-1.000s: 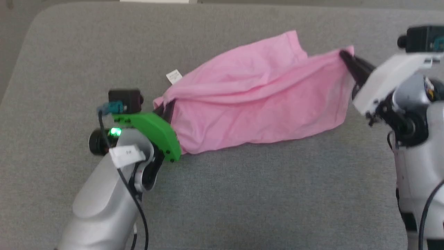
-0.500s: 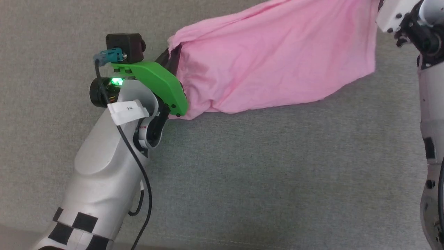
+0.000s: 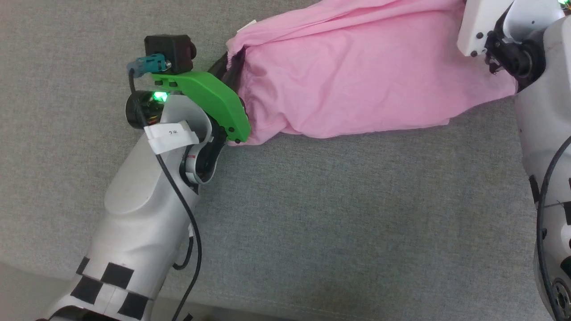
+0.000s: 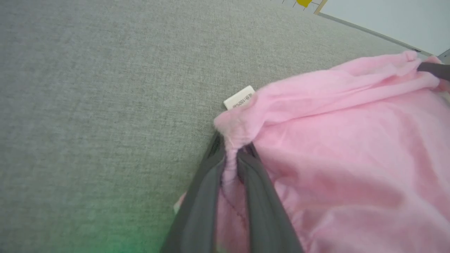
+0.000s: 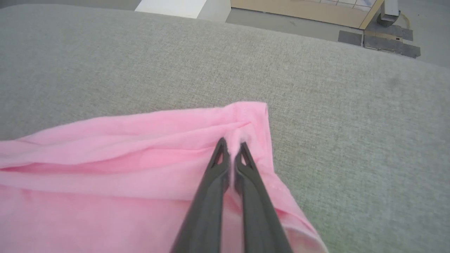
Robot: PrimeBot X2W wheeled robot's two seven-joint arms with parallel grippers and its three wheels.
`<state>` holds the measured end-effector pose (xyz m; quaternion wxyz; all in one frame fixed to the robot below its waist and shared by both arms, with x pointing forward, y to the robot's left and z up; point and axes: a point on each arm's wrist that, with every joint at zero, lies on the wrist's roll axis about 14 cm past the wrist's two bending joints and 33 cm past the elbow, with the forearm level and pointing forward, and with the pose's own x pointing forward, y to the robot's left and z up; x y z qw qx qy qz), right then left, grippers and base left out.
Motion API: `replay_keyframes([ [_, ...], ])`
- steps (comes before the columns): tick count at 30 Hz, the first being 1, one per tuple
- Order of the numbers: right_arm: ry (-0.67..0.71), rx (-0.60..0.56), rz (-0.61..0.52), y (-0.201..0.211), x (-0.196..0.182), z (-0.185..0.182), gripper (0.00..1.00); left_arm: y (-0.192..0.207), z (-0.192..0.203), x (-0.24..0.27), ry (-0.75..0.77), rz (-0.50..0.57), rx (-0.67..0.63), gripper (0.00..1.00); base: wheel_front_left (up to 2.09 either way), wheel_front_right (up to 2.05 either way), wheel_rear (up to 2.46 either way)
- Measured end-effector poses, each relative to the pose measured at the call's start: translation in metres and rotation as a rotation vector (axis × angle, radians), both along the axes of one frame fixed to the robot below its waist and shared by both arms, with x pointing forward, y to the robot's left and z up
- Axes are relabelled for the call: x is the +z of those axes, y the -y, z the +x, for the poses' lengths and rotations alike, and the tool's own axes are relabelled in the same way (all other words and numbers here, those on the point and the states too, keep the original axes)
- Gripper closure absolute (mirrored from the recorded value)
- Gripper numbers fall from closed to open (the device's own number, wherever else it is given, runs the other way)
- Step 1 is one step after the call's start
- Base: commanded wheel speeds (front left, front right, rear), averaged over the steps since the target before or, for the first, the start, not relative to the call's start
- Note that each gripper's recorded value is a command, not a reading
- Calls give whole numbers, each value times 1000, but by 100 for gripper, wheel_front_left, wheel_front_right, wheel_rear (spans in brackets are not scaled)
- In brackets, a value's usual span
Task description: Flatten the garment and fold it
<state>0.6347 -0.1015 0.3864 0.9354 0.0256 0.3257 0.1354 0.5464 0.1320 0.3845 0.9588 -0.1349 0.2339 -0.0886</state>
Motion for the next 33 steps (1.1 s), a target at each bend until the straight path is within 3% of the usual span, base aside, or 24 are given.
replay_keyframes([
  [1,12,0,2,-1,2,1,0,-1,0,1,0,1,1,0,0,0,0],
  [10,201,-67,76,15,65,15,0,-10,-8,24,24,5,20,0,0,0,0],
  [14,250,-77,96,21,92,9,0,-20,-14,57,142,-2,55,0,0,0,0],
  [20,130,-96,29,54,79,-37,0,-42,-51,109,433,95,98,0,0,0,0],
  [26,7,-129,-7,82,65,-70,0,-46,-90,113,482,133,139,0,0,0,0],
  [33,-119,-111,1,75,32,-93,0,-53,-105,125,539,147,205,0,0,0,0],
])
